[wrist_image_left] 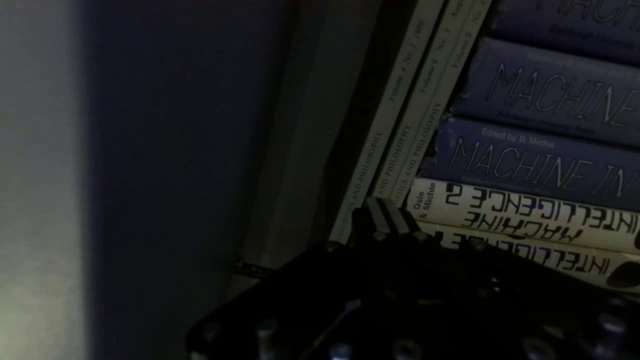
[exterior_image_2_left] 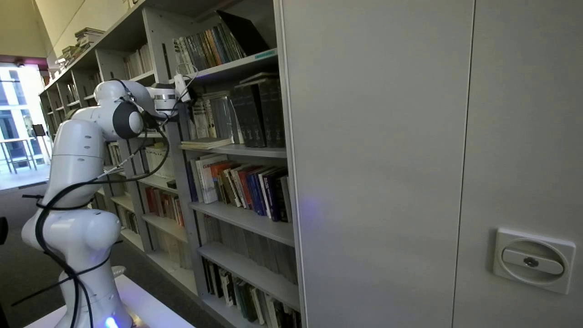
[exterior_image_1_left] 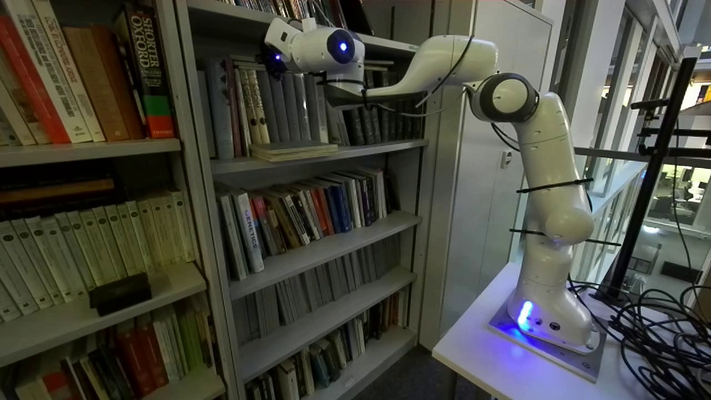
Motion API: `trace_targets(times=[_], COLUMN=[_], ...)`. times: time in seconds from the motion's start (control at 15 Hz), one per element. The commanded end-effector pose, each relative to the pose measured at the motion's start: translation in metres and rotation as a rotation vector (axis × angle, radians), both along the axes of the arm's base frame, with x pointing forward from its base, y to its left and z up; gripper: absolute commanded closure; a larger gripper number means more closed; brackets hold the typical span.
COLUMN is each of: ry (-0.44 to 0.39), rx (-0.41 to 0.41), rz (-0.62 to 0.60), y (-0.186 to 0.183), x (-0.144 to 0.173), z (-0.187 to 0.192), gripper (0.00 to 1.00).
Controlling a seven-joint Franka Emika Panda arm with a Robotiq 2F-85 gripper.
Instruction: Put the lying book on the top of the standing ones
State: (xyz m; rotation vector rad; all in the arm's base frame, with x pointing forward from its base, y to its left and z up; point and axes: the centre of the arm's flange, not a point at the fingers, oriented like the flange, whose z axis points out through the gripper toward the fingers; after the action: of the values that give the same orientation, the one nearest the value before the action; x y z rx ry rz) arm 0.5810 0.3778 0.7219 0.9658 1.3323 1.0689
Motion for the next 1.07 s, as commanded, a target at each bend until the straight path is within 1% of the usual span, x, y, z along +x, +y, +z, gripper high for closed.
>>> trace_targets(times=[0.0,0.13,0.4,0.53,0.73,0.87,1.0], ry=[0.010,0.047,0.211,0.329,0.519,0.621,0.755], rx=[-0.025,-0.061,-0.087,-0.110,-0.120,-0.173,-0.193], rz=[-0.032,-0.055,-0.096,-0.124,-0.124,-0.177,-0.201], y=[-0.029,-0.035,-0.044,-0.048,-0.055,-0.062,-0.074], x=[-0.031,-0.038,-0.053,-0.063,-0.082,-0.094,-0.113], z=[-0.001,-0.006,-0.028,-0.040,-0.057,-0.072,-0.089], gripper=[1.00,1.00,1.00,1.00,1.00,1.00,1.00])
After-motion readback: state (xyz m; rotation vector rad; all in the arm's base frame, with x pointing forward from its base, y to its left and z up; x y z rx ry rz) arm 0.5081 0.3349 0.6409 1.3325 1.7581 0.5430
